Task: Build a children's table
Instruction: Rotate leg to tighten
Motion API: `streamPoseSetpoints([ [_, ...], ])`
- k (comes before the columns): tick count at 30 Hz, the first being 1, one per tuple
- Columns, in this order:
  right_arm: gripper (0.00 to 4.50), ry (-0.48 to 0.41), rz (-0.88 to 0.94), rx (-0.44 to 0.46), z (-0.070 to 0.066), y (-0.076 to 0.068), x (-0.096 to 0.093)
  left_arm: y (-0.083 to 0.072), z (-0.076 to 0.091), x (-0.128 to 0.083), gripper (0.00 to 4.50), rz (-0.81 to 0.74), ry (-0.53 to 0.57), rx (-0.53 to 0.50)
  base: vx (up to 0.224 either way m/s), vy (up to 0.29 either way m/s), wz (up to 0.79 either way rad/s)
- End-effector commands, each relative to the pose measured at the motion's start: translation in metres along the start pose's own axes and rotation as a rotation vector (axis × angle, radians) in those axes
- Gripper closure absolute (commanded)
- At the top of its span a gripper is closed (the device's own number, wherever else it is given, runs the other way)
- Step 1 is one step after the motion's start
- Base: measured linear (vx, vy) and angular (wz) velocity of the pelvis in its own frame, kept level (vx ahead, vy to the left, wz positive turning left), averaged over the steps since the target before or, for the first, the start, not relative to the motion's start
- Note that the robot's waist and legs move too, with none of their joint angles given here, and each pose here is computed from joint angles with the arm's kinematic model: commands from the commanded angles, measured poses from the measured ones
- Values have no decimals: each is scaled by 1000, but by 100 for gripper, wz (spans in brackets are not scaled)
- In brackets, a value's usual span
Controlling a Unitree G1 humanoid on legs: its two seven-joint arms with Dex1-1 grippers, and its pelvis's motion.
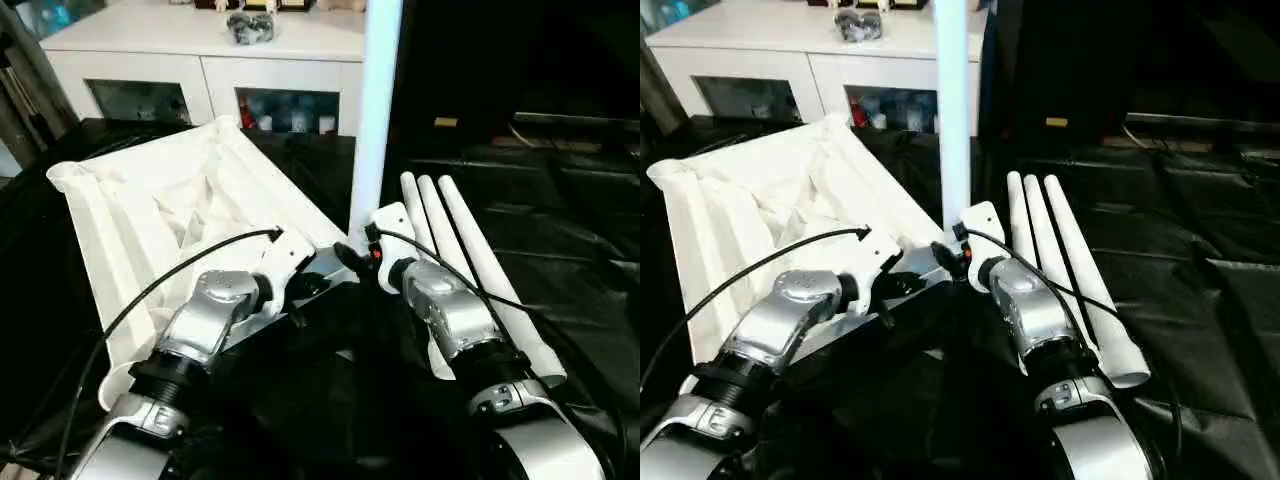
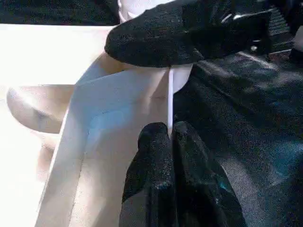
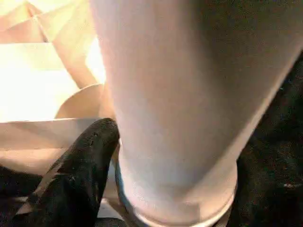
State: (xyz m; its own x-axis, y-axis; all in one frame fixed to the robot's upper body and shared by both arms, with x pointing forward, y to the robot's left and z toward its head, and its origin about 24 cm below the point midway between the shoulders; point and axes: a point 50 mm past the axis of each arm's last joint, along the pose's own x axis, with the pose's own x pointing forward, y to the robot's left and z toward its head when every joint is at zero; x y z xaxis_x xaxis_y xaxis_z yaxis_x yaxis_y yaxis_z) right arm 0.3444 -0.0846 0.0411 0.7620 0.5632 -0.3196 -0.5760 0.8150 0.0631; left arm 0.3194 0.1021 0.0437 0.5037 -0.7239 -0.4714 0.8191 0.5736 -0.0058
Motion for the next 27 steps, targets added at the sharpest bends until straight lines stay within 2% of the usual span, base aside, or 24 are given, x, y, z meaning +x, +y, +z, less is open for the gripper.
streamPoseSetpoints([
  [1,65,61,178,25,-17,32,7,-14,19,9,450,-85,-93,47,0,0,0],
  [4,60,28,235,-60,-11,25,0,-17,17,3,450,-153,-100,72,0,0,0],
  [6,60,23,263,-82,-10,24,-2,-17,16,1,450,-174,-99,76,0,0,0],
  [8,60,6,362,-134,-7,20,-12,-19,12,-6,450,-229,-98,95,0,0,0],
  [13,60,10,575,-196,-4,11,-39,-22,5,-22,450,-363,-82,121,0,0,0],
  [16,60,39,664,-210,-6,9,-52,-22,0,-29,450,-411,-62,123,0,0,0],
  [18,75,47,705,-216,-6,7,-59,-22,-4,-35,450,-436,-48,124,0,0,0],
  [23,129,58,736,-211,-6,7,-65,-23,-8,-41,450,-467,-34,122,0,0,0],
  [27,153,81,767,-200,-11,12,-67,-23,-10,-43,450,-480,-22,123,0,0,0],
])
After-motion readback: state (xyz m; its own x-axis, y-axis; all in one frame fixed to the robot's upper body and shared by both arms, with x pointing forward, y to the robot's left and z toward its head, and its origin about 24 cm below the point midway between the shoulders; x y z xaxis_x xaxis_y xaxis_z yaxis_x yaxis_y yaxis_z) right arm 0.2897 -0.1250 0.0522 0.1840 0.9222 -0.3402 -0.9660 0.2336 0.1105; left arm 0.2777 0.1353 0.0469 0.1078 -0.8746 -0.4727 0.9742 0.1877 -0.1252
